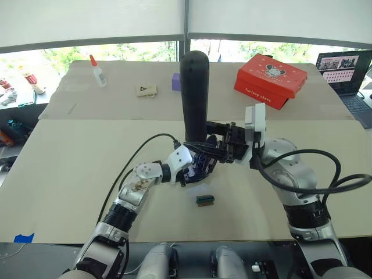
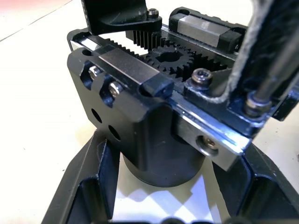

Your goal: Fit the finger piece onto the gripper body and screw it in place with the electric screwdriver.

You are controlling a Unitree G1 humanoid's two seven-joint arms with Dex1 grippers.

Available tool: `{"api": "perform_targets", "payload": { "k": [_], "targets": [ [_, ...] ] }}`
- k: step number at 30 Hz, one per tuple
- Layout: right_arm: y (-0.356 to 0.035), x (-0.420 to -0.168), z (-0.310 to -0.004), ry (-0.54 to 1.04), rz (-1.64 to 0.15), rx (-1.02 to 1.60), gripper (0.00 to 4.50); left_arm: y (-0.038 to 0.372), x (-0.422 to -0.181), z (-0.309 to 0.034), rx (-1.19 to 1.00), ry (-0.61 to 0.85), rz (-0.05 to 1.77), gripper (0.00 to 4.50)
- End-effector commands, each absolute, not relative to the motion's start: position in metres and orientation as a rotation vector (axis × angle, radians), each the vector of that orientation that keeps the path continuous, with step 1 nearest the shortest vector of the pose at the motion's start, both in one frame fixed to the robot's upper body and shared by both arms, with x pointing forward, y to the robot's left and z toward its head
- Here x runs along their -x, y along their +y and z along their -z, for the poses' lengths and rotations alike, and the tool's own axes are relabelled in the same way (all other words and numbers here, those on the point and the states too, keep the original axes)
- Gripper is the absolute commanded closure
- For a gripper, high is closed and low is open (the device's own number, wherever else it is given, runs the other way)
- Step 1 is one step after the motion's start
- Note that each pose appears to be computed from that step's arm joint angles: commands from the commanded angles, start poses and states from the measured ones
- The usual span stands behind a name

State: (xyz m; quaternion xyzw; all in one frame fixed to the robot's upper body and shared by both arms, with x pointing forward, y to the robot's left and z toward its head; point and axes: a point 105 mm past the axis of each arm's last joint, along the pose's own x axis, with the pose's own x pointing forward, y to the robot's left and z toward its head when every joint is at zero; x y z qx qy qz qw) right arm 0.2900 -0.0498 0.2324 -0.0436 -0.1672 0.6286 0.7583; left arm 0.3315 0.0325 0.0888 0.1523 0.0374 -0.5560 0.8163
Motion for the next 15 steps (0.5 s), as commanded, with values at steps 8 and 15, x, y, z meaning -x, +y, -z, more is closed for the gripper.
{"api": "perform_targets", "payload": {
  "k": [8, 15],
  "targets": [
    [-0.060, -0.266, -0.314, -0.560, -1.421, -0.011, 2.58, 0.036, -0.338, -0.099, -0.325, 0.041, 1.172, 2.22],
    [-0.062, -0.262, -0.317, -0.523, -1.423, -0.043, 2.58, 0.037, -0.342, -0.104, -0.285, 0.054, 1.163, 1.18]
  ]
}}
